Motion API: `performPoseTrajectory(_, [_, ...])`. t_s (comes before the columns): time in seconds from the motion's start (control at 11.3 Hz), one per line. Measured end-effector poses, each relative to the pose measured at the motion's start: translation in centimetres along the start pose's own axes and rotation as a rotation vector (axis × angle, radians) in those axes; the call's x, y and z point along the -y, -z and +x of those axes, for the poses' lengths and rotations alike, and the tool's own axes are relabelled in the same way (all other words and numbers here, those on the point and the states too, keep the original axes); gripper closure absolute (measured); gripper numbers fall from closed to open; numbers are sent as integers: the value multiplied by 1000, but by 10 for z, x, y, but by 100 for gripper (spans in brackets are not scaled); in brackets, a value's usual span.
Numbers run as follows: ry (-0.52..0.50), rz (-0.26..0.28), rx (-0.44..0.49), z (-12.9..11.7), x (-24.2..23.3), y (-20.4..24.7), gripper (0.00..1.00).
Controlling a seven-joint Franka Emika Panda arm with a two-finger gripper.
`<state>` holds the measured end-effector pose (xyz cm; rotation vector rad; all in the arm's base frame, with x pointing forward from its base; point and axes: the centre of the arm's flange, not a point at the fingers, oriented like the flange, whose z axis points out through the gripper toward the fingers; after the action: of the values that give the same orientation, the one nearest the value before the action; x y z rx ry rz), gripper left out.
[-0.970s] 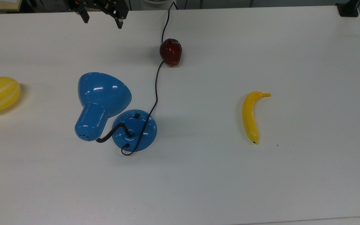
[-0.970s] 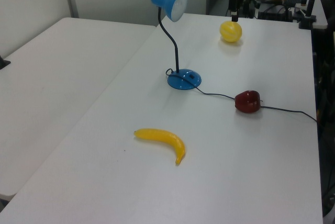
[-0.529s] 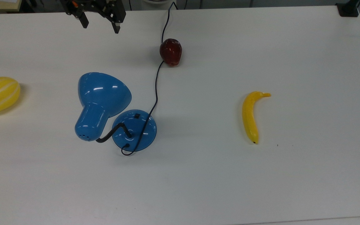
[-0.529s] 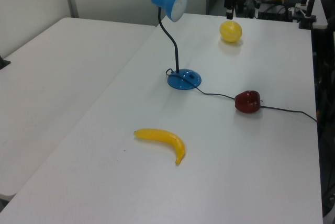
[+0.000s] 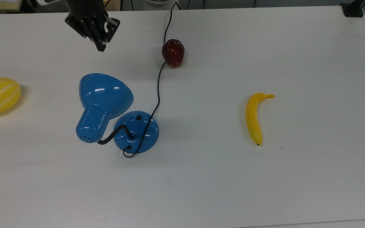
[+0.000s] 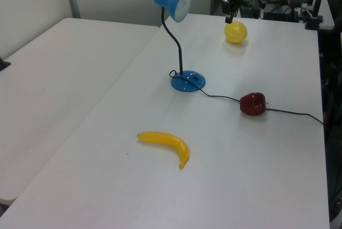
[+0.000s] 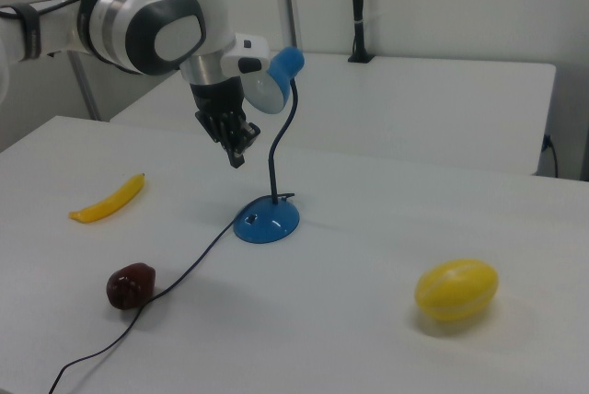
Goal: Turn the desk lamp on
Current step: 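Move the gripper toward the blue lamp's round base, then lower the gripper onto the switch on the lamp base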
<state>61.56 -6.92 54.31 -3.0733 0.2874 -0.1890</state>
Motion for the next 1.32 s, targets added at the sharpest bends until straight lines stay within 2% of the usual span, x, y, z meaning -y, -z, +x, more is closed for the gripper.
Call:
performPoseTrajectory(0.26, [28, 6, -63, 20, 19, -38, 99])
performPoseTrajectory(0.71, [52, 12, -81, 41, 37, -111, 99])
performPoseTrajectory(1.06, [75, 23, -69, 45, 55, -159, 99])
performPoseTrajectory(1.32, [81, 23, -48, 44, 59, -173, 99])
